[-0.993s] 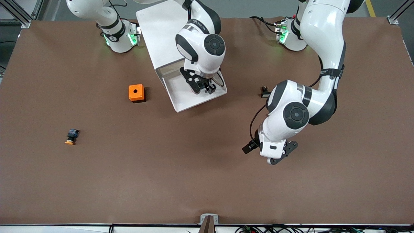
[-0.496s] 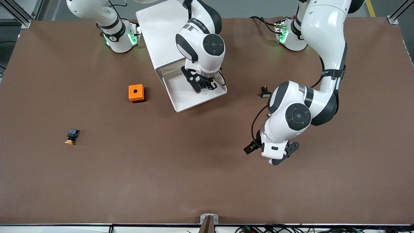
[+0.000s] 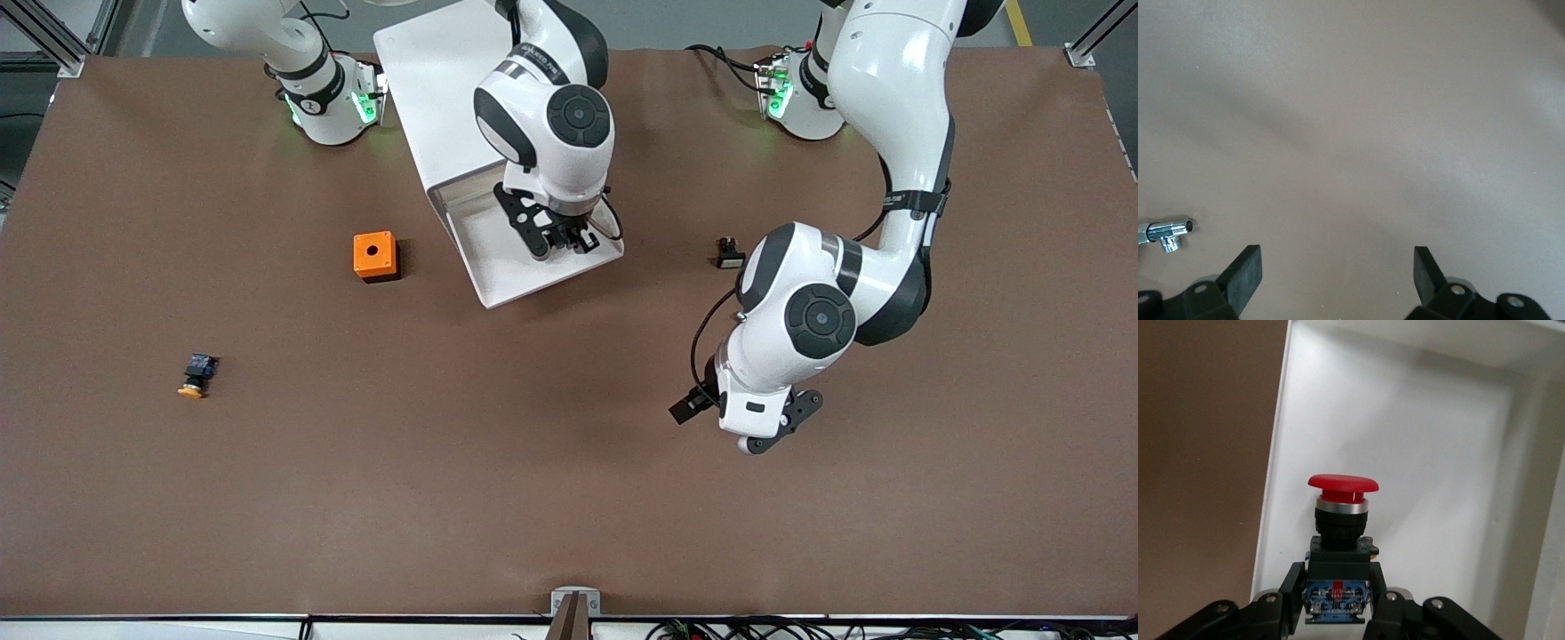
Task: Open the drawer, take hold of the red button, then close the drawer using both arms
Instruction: 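Lift the red button with the right gripper while the left gripper closes the drawer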
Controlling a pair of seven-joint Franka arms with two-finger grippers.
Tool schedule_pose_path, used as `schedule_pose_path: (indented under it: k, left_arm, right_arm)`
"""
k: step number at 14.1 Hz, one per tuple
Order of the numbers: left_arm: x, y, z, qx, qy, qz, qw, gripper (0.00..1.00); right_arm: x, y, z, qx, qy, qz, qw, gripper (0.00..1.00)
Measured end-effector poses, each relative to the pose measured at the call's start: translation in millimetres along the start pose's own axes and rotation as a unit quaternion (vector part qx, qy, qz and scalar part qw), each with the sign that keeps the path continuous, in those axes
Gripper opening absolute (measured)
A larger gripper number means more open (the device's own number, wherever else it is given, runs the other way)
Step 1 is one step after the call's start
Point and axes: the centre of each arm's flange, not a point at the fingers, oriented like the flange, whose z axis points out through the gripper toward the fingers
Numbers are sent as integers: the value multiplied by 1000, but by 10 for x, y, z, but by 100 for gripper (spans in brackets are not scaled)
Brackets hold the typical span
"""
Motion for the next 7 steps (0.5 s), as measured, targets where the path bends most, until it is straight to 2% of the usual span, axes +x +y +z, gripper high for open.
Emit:
schedule_pose_path:
  k: [4,7]
  left_arm:
    - [-89,50,-51,-4,-1,7,1000,100]
    - [-312,157,-8,-2,-6,19,1000,100]
  right_arm:
    - [321,-117,-372,15,-8,20,1000,43]
    - [584,-157,-562,29,-12,7,999,43]
